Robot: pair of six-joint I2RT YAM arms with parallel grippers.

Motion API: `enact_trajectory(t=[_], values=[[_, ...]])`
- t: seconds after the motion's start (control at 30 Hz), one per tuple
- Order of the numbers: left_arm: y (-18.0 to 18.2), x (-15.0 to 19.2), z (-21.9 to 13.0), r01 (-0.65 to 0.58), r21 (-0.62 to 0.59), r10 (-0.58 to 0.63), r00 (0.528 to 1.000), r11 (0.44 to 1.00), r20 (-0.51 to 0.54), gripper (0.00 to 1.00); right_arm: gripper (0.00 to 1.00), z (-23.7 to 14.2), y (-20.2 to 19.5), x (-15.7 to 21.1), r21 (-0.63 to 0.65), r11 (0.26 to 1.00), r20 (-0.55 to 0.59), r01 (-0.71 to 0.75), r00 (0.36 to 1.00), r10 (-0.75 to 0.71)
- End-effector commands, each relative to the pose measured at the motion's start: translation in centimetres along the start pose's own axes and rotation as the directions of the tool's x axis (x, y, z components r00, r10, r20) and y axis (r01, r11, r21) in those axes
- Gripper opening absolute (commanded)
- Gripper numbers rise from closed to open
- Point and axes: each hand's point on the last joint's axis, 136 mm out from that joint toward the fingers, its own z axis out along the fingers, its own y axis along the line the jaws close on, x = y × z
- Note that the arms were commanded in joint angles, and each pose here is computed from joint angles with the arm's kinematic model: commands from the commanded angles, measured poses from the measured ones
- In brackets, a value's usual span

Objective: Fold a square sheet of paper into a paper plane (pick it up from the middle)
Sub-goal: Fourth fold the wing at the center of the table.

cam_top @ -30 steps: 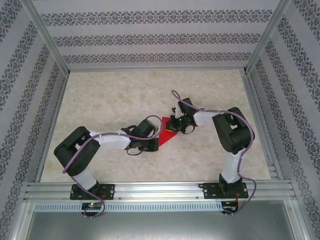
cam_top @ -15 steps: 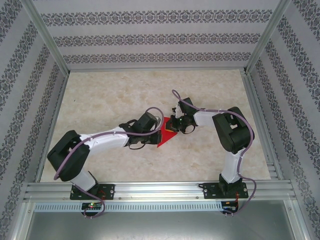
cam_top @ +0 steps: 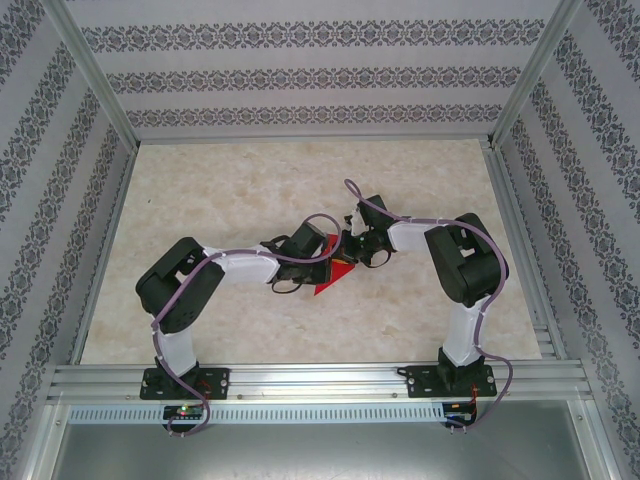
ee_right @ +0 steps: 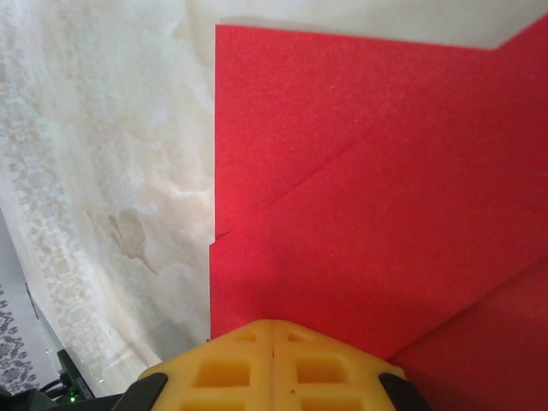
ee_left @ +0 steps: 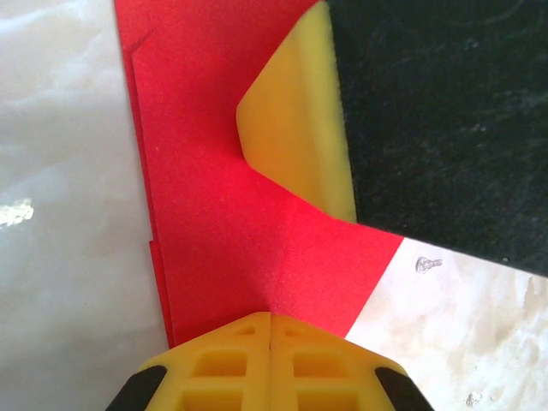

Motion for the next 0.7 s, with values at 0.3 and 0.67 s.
enact_trajectory(t=[0.3, 0.67], values=[[2.5, 6.7, -1.8, 0.008, 0.008, -0.007, 0.987, 1.0, -0.159, 0.0, 0.01, 1.4, -7.2, 1.8, 0.238, 0.966, -0.02, -0.1, 0.994, 0.108], [0.4, 4.5, -4.9, -0.043, 0.05, 0.045, 0.998, 0.998, -0.05, 0.0, 0.01, 1.3, -7.1, 1.7, 0.241, 0.966, -0.016, -0.098, 0.994, 0.105]])
